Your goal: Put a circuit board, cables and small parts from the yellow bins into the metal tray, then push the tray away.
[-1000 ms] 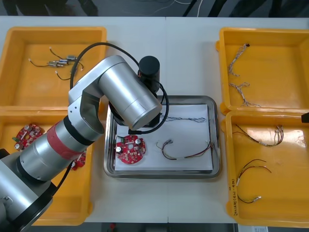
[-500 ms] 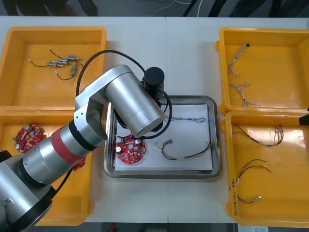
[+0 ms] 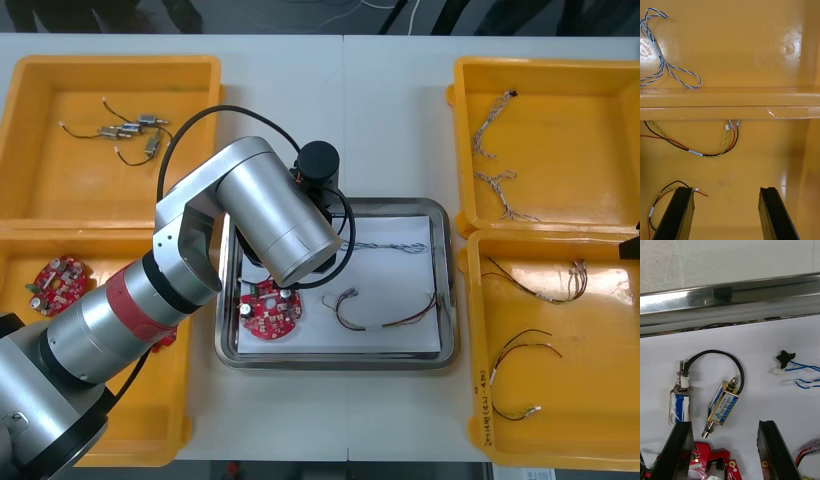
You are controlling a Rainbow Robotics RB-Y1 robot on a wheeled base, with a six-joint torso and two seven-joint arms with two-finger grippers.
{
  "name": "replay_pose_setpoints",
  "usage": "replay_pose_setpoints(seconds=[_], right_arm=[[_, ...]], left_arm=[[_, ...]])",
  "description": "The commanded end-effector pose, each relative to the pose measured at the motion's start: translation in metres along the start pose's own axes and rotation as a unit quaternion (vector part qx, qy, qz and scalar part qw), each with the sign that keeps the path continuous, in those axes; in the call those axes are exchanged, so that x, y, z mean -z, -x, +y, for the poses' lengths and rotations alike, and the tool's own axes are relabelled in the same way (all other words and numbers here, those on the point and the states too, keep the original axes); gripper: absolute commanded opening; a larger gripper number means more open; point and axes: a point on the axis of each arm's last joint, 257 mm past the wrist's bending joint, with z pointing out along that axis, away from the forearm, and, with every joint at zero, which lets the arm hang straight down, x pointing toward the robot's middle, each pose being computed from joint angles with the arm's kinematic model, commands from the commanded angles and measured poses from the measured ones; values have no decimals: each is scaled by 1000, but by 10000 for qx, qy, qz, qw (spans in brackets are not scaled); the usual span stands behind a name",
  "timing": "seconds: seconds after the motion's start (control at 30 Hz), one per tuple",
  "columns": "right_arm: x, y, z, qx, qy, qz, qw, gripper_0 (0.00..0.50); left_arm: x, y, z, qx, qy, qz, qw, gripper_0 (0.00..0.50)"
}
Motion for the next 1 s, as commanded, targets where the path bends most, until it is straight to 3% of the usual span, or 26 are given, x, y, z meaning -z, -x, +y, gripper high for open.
replay_pose_setpoints(seconds=[0.03,0.27,0.57,0.73,1.0], right_arm=[[5,-2,2,-141,46,-82,9999,500],[6,0,3,-90,46,-100,9999,500],[10,9,10,145,28,-128,9998,500],[13,17,20,403,35,-143,9991,500],[20,39,56,1034,153,-229,9943,500]], left_arm=[[0,-2,-2,442,4,-70,9990,500],[23,10,11,629,-63,-80,9980,500],[85,26,39,795,-238,139,9965,500],[109,45,52,873,-506,-17,9949,500],[142,73,107,761,-602,-197,9951,500]])
